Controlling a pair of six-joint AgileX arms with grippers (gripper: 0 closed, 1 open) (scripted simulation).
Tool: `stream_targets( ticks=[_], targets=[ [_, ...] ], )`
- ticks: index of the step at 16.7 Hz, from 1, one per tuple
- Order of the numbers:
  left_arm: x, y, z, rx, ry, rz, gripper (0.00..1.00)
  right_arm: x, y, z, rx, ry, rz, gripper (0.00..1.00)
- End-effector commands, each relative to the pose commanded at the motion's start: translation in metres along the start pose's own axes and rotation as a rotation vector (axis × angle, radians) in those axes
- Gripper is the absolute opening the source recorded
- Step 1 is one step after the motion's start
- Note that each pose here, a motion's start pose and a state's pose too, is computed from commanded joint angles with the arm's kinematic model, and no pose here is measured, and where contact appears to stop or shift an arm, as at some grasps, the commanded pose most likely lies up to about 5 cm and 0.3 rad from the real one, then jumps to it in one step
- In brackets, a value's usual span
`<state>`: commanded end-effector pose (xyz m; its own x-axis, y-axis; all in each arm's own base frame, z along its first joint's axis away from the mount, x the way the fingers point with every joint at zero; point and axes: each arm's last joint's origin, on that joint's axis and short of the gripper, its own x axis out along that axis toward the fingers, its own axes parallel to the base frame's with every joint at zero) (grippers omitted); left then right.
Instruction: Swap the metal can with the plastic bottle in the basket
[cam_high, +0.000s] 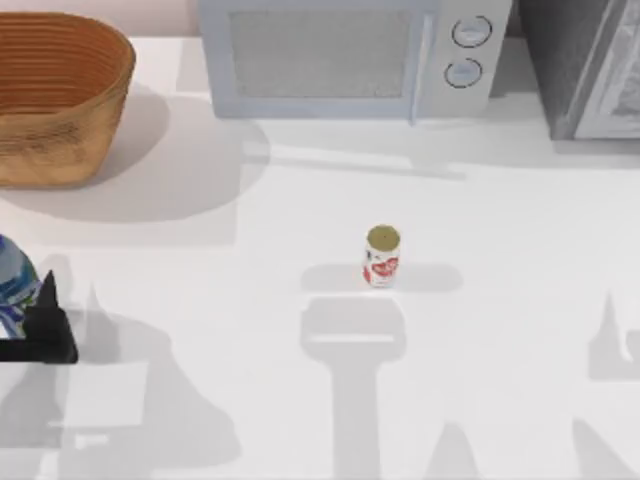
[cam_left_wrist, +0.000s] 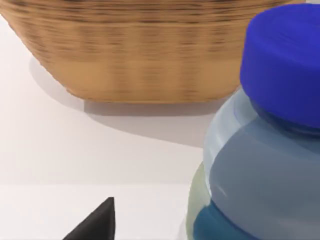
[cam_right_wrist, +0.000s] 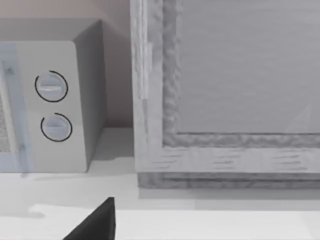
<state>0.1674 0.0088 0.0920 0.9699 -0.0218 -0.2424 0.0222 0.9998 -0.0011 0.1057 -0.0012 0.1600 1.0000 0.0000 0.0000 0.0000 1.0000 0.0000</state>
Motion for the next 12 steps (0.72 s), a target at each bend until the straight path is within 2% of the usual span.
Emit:
stream_targets(
  ticks=[5,12],
  targets=[
    [0.003,0.0,-0.006,-0.005,0.045,0.001,1.0,0.0,0.0,0.0,0.0,0.0,0.0,1.0],
    [0.026,-0.001,-0.009,-0.004,0.045,0.001,1.0,0.0,0.0,0.0,0.0,0.0,0.0,1.0]
  ],
)
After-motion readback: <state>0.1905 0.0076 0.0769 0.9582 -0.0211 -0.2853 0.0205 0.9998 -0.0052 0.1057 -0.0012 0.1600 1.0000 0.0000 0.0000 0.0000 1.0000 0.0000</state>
